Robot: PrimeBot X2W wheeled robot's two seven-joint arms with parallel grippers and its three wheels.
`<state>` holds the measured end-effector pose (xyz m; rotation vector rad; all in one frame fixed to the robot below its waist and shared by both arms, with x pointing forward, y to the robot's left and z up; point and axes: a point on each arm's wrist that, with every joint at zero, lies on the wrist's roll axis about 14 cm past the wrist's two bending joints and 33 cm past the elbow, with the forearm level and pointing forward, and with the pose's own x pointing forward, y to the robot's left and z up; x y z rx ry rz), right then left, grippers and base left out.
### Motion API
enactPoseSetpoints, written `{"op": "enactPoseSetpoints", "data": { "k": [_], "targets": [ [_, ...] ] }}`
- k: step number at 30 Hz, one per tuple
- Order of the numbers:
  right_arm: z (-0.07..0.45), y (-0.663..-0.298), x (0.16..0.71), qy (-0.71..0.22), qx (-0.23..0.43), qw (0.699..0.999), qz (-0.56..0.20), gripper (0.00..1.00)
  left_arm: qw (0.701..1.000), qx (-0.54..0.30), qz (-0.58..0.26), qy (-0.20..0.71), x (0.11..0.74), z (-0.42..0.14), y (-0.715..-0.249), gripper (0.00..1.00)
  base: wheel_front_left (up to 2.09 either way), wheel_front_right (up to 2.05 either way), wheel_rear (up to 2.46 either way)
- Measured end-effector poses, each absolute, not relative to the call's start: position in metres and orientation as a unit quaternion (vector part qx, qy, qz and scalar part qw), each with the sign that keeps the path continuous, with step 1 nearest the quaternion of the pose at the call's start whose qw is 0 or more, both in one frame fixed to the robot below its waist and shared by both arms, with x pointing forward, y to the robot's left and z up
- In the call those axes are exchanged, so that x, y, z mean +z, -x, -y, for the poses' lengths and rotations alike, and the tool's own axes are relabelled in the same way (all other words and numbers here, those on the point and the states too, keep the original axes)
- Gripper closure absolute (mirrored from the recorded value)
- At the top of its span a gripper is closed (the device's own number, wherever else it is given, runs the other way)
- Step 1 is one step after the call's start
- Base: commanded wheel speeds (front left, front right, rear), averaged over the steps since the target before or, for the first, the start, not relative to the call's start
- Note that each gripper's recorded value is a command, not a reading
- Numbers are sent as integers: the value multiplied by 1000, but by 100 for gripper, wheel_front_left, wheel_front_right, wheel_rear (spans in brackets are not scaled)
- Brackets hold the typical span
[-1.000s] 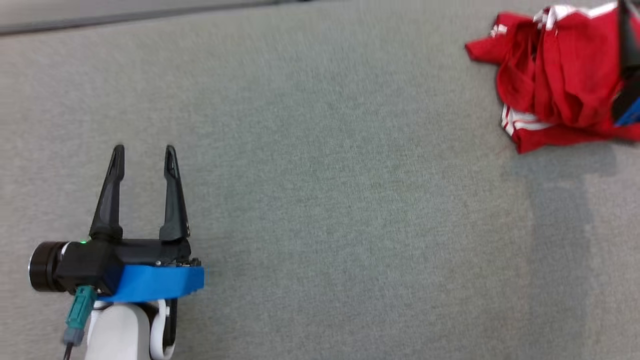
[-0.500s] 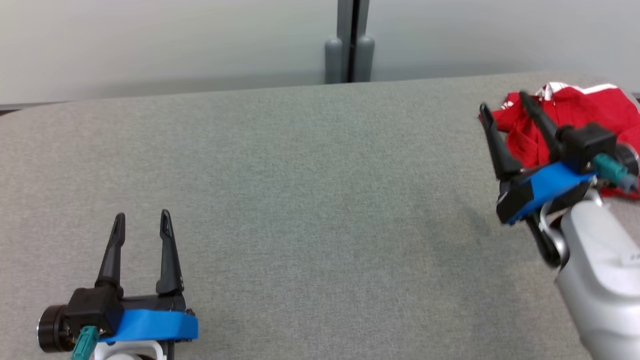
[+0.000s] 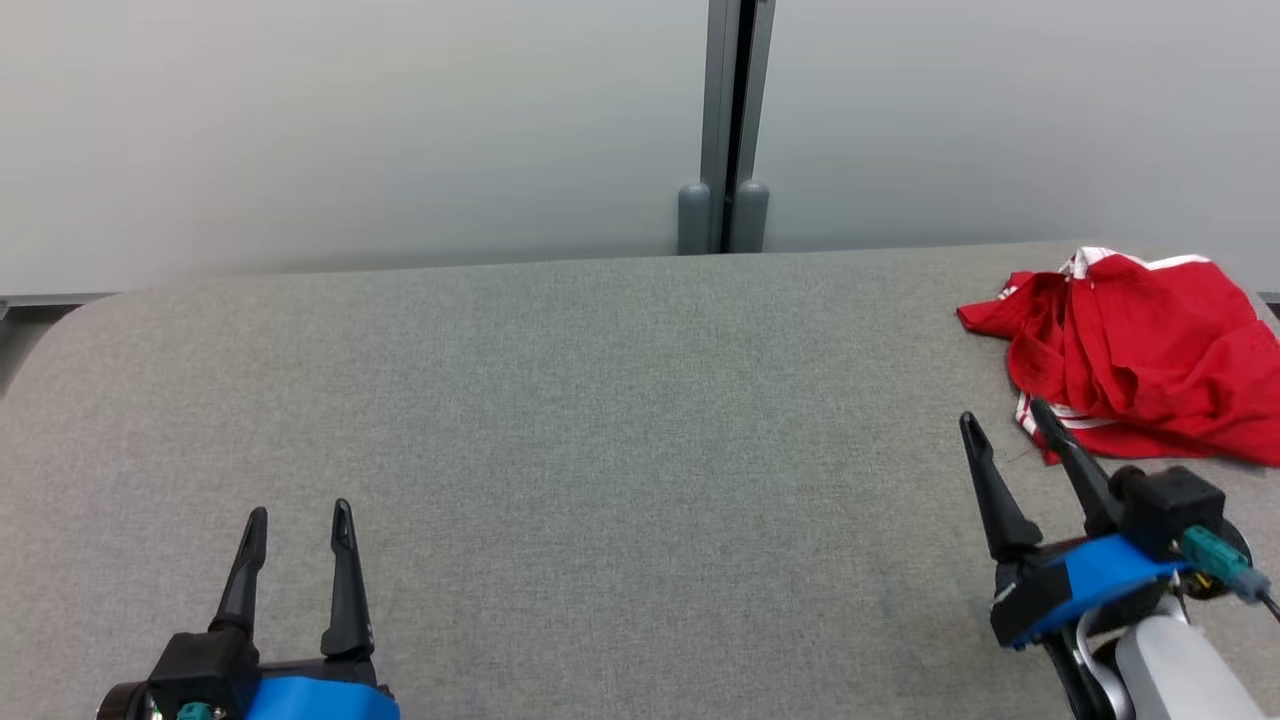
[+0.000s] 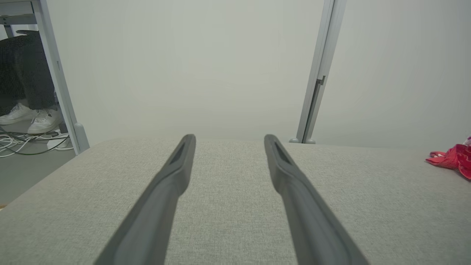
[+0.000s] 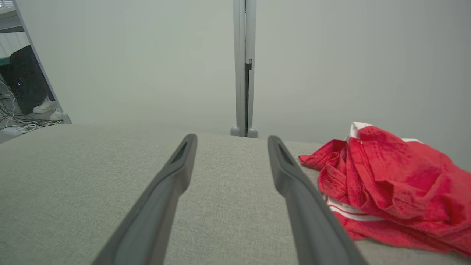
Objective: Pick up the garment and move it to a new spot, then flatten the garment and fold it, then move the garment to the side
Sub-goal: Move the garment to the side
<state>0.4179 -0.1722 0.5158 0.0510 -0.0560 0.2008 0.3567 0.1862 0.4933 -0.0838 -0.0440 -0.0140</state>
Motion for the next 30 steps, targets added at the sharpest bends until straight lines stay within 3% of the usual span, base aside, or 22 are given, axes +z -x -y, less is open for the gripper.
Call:
{"op": "enactPoseSetpoints", "data": {
  "k": [15, 30],
  "targets": [
    [189, -368, 501, -57, 42, 997, 28, 0, 999, -13, 24, 47, 494, -183, -350, 0, 0, 0, 0],
    [162, -362, 508, -64, 60, 995, 43, 0, 999, -3, 11, 49, 486, -188, -342, 0, 0, 0, 0]
  ]
}}
